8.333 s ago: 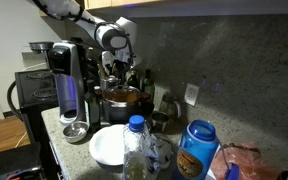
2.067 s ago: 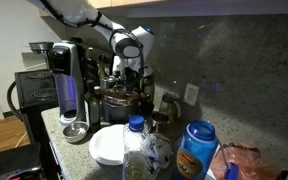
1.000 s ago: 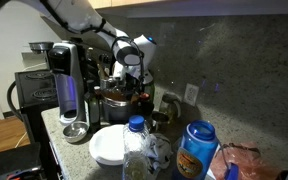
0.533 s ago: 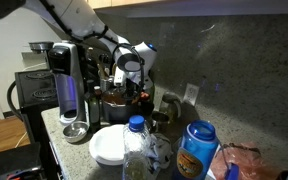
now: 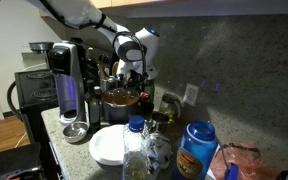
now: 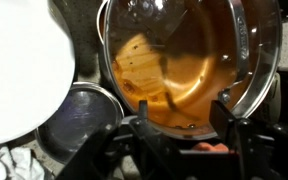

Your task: Take the glass lid and put it on the silver pot

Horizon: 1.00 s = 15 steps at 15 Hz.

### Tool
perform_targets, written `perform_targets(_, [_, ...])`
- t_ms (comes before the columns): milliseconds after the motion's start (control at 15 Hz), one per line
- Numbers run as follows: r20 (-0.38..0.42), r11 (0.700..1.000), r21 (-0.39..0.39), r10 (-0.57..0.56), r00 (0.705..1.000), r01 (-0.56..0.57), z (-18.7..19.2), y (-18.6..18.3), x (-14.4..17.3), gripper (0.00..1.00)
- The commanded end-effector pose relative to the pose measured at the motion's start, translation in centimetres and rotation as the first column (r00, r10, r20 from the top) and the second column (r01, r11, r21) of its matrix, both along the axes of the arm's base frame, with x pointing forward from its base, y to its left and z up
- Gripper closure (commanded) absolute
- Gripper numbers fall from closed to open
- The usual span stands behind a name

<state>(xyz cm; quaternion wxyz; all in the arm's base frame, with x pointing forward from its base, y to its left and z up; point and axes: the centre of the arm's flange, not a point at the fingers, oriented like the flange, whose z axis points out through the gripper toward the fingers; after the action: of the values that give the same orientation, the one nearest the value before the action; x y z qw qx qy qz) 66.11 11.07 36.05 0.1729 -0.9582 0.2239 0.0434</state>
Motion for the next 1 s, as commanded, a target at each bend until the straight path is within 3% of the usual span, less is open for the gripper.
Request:
perform_targets(0, [0.011,0.997,-0.045,-0.068,0.998,0.068,2.9,-0.9,-1.6,0.66])
perform_targets(333, [-0.063,0.990,-0.132,-0.066,0.996,0.057,3.7,-2.0,-3.3,1.00])
perform_targets(600, [-0.156,0.981,-0.192,-0.022,0.987,-0.009,2.7,-3.9,-5.8,1.00])
perform_targets(933, [-0.170,0.969,-0.248,-0.036,0.985,-0.007,2.7,-6.4,-9.3,1.00])
